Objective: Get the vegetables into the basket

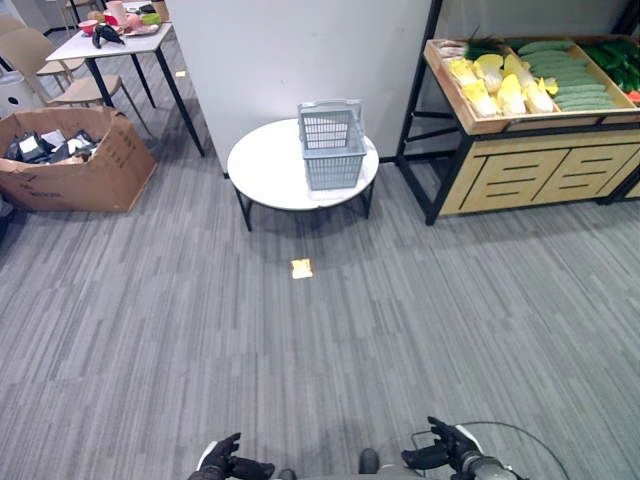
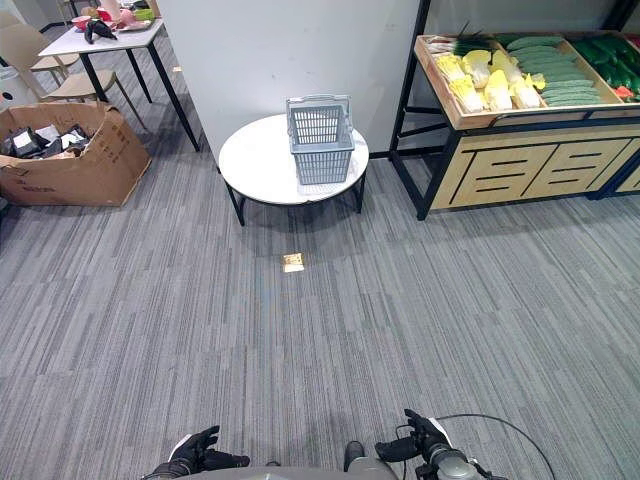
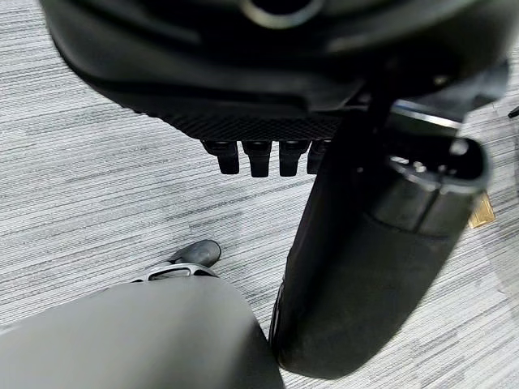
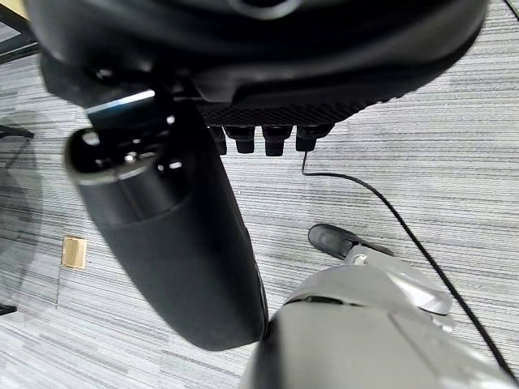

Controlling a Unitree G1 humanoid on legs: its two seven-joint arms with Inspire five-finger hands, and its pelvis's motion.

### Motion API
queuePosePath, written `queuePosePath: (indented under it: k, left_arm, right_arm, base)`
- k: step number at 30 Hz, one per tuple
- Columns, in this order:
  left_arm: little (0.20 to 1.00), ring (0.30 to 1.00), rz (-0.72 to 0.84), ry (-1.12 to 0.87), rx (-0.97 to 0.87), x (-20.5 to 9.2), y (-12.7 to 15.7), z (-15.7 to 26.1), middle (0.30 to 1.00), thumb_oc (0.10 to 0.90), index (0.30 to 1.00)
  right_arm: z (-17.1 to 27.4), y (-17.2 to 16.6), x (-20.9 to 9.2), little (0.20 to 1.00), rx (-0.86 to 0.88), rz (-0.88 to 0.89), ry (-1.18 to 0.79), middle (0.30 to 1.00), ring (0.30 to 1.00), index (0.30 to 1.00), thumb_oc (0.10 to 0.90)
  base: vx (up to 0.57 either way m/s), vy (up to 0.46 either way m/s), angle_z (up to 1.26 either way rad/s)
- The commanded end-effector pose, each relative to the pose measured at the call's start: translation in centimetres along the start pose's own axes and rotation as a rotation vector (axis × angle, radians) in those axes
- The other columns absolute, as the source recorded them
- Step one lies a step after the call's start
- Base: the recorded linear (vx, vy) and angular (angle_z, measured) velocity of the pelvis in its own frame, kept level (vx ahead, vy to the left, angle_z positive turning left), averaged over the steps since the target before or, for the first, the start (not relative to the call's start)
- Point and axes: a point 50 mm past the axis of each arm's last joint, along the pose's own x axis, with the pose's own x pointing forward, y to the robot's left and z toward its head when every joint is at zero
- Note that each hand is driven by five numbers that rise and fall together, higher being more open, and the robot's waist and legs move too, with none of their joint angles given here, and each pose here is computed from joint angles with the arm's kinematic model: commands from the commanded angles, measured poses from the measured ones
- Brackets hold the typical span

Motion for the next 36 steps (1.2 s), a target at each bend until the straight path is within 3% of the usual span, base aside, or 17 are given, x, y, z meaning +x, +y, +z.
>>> queuePosePath:
  k: [1, 13, 24, 36]
  left_arm:
    - [1.0, 1.0, 0.007, -0.05, 0.08, 0.2, 1.0, 1.2, 1.0, 0.9, 1.0]
    - [1.0, 1.0, 0.03, -0.133, 0.094, 0.4, 2.0, 3.9, 1.0, 0.9, 1.0]
    - [1.0, 1.0, 0.053, -0.219, 0.057, 0.5, 2.9, 6.7, 1.0, 0.9, 1.0]
    - [1.0, 1.0, 0.068, -0.185, 0.12, 0.3, 3.9, 5.2, 1.0, 0.9, 1.0]
  right_arm:
    - [-0.1, -1.5, -0.2, 1.0, -0.037, -0.017, 0.01, 1.0, 1.0, 1.0, 0.9]
    - [2.2, -3.1, 0.0, 1.0, -0.078, -0.046, -0.061, 1.0, 1.0, 1.0, 0.9]
    - [1.6, -6.4, -0.8, 1.0, 0.013, -0.171, -0.044, 1.0, 1.0, 1.0, 0.9]
    - [2.2, -5.5, -0.5, 1.0, -0.062, -0.134, -0.049, 1.0, 1.0, 1.0, 0.9]
  base:
    - [0.0, 0.0, 0.0]
    - [-0.02, -0.004, 0.01]
    - [0.13, -0.137, 0.12]
    - [0.29, 0.254, -0.63]
